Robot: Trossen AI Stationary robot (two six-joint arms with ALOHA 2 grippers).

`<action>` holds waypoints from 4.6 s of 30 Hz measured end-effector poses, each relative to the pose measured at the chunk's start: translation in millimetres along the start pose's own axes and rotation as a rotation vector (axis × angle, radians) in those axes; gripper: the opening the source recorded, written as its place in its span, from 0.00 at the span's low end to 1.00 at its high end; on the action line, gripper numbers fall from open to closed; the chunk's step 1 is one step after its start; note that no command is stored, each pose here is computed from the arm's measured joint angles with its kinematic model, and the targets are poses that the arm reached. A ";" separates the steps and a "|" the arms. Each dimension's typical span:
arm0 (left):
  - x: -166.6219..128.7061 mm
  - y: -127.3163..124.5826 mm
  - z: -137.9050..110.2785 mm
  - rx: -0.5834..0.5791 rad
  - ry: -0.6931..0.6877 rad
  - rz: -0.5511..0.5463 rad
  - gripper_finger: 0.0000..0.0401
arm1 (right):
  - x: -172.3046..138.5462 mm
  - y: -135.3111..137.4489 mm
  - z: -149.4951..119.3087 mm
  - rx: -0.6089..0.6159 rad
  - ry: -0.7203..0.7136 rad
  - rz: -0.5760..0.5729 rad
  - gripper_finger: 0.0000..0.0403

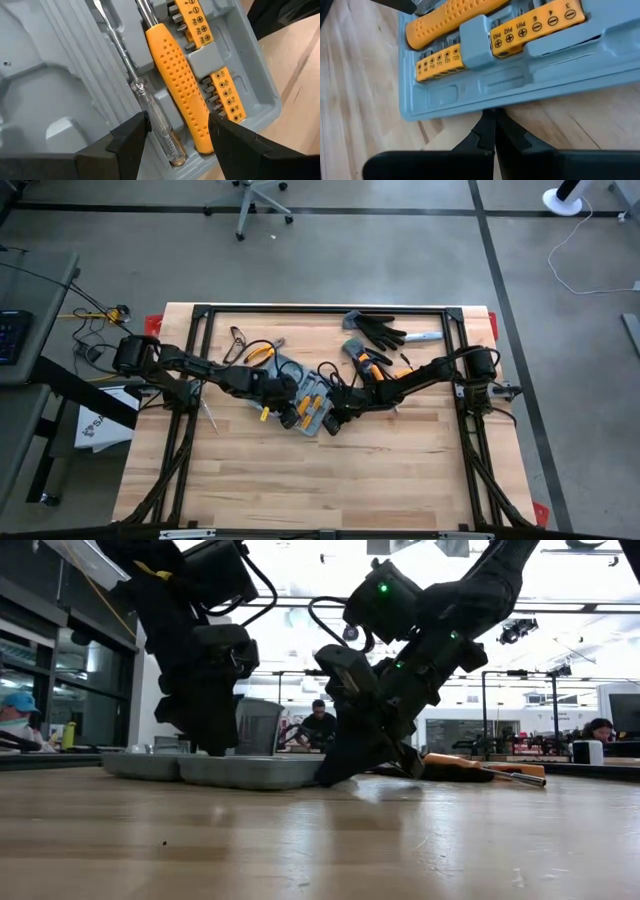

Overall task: Prefit tool cases
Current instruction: Remove the yellow hammer from the gray toolbox

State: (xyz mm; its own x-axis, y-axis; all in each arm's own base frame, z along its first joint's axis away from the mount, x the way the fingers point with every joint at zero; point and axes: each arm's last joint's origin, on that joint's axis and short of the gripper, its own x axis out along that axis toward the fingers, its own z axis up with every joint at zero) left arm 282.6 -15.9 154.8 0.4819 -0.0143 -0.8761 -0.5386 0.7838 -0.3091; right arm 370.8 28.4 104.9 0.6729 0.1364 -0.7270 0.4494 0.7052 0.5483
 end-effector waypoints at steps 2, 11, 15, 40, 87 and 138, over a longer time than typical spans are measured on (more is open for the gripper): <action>-1.0 -2.2 1.2 -0.009 -0.003 -0.007 0.51 | 0.0 0.2 -0.1 0.000 0.005 0.005 0.00; -8.3 -12.9 13.6 -0.002 -0.053 -0.037 0.51 | 0.0 0.5 0.0 0.000 0.007 0.010 0.00; -7.2 -8.8 7.9 -0.001 -0.038 0.047 0.51 | 0.0 0.6 0.1 -0.001 0.005 0.012 0.00; 27.0 -8.3 3.4 -0.036 0.023 0.028 0.51 | 0.1 1.7 2.0 -0.002 -0.010 0.028 0.00; -4.6 12.0 12.5 0.102 0.041 0.099 0.52 | -0.9 1.1 11.6 0.015 -0.042 0.081 0.00; 16.9 5.2 25.9 0.030 0.085 -0.214 0.52 | -68.0 -34.9 70.2 -0.145 -0.094 -0.012 0.00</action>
State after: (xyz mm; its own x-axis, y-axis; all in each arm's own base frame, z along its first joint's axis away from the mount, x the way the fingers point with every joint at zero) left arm 305.9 4.1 148.0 0.5225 -0.2337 -0.8200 -0.4088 0.7753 -0.4815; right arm 350.6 -54.3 164.2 0.7232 0.0666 -0.6874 0.3730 0.8000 0.4699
